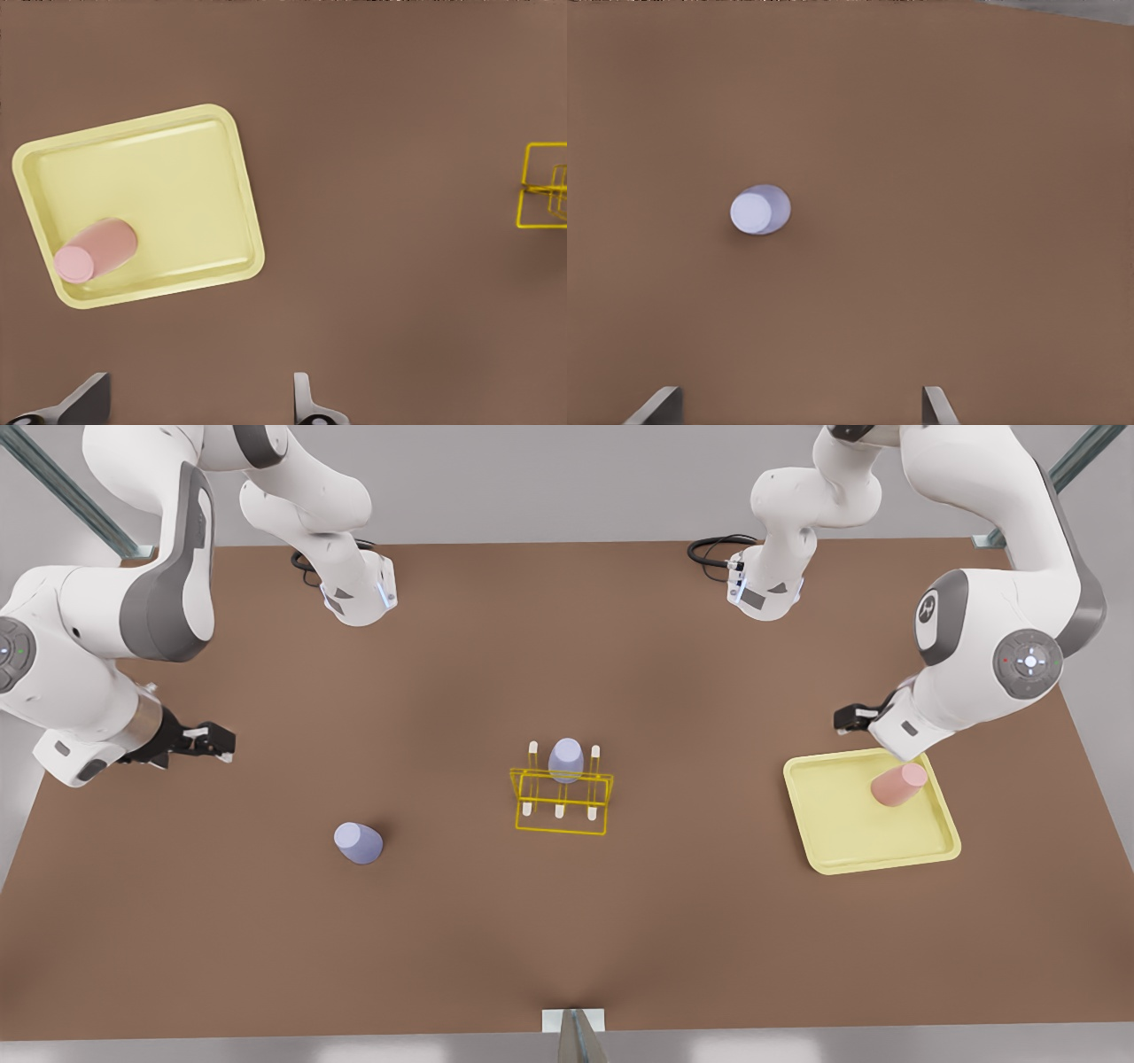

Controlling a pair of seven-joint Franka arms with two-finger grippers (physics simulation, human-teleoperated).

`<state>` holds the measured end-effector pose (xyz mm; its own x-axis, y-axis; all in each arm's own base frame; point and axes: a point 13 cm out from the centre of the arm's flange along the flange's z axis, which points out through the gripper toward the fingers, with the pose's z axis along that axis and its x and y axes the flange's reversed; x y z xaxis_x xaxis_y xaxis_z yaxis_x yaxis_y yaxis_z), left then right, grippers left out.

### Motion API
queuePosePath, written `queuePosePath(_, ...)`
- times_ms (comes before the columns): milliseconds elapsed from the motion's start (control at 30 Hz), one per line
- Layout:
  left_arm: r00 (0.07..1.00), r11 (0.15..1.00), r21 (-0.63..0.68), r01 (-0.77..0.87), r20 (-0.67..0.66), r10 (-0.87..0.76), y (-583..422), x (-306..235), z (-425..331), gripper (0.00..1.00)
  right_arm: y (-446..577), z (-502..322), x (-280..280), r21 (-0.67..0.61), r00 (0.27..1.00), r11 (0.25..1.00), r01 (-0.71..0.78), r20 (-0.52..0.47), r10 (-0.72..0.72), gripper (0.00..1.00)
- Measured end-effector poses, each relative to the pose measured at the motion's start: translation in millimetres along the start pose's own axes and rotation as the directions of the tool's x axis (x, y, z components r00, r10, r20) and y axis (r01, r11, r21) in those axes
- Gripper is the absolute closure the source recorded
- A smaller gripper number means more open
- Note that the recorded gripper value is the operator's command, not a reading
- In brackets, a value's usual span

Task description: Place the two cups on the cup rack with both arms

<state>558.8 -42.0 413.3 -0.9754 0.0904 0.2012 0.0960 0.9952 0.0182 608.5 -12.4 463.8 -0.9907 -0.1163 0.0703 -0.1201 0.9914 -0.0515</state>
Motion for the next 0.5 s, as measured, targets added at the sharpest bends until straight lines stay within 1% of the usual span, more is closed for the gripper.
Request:
queuePosePath(67, 1.0, 1.0, 0.0, 0.0, 0.012, 0.0, 0.4, -2.9, -0.8, 0.0, -0.2, 3.5, -2.6, 0.001, 1.0, 1.0, 0.005, 0.002, -0.005, 0.0)
queuePosePath(133, 1.0, 1.0, 0.004, 0.018, 0.009, -0.018, 13.9, -12.9, 12.0, 0.0, 7.4, 39.2, -20.1, -0.003, 0.999, 1.0, 0.026, -0.034, -0.026, 0.0)
queuePosePath(167, 0.999, 0.999, 0.011, 0.045, -0.001, -0.045, 35.3, -21.6, 28.0, 0.0, 19.2, 62.8, -30.6, -0.004, 0.997, 0.999, 0.049, -0.057, -0.05, 0.0)
queuePosePath(267, 0.983, 0.982, 0.052, 0.18, -0.033, -0.178, 133.4, -40.6, 93.7, 0.0, 96.0, 119.5, -57.5, 0.046, 0.977, 0.98, 0.196, -0.098, -0.191, 0.0)
queuePosePath(300, 0.978, 0.976, 0.063, 0.209, -0.036, -0.207, 156.9, -44.9, 114.1, 0.0, 105.8, 142.6, -65.7, 0.055, 0.973, 0.976, 0.213, -0.108, -0.206, 0.0)
queuePosePath(367, 0.975, 0.972, 0.074, 0.222, -0.033, -0.22, 176.6, -49.8, 146.8, 0.0, 114.5, 173.5, -81.0, 0.063, 0.972, 0.974, 0.22, -0.098, -0.213, 0.0)
queuePosePath(500, 0.977, 0.975, 0.076, 0.21, 0.014, -0.212, 193.6, -56.7, 182.1, 0.0, 107.4, 223.9, -97.8, 0.038, 0.982, 0.983, 0.179, -0.062, -0.177, 0.0)
